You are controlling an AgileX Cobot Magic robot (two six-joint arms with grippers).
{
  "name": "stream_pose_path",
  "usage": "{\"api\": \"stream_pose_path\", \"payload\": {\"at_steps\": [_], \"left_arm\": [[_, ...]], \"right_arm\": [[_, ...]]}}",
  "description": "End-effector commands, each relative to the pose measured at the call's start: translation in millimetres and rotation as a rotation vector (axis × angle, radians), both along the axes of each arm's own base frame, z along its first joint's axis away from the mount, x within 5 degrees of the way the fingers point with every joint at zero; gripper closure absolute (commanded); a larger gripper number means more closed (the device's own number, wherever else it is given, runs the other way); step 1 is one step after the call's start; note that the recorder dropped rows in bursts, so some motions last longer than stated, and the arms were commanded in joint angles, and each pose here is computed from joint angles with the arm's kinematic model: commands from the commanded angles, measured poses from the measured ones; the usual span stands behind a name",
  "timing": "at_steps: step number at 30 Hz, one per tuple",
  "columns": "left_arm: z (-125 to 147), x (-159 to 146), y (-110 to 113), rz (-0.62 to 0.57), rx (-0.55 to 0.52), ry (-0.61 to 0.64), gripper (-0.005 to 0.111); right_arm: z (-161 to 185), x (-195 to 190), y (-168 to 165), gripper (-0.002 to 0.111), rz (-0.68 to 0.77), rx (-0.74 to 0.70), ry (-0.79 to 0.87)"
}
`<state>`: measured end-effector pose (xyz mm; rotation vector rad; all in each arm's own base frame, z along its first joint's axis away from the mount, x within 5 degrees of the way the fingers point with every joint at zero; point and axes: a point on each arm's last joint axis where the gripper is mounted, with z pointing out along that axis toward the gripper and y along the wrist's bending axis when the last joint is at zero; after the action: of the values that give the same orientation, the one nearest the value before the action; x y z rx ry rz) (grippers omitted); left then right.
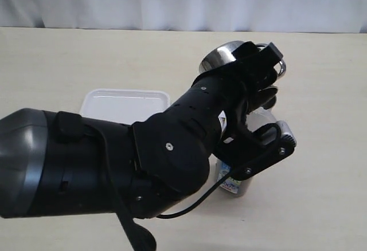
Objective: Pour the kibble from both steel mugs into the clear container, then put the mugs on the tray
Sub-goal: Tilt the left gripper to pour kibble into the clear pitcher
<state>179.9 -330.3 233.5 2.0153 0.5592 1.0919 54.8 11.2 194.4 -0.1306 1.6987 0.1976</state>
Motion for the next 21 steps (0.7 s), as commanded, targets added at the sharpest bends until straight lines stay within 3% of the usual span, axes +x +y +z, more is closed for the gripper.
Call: {"api": "stream_pose_path", "payload": {"at_steps": [1,10,21], "left_arm": [[6,-9,-5,-0.024,0.024,-0.046,0.107],[8,-8,-3,-0.011,0.085,-0.102,0.107],[23,-6,-12,-0.026,0.044,-0.116,0.107]], "right_arm": [[-1,0,0,0.104,0.004,-0.013,-0.005],[-1,0,0,0.104,0.004,-0.013,-0.005],[-1,0,0,0.104,0.004,-0.013,-0.005]]}}
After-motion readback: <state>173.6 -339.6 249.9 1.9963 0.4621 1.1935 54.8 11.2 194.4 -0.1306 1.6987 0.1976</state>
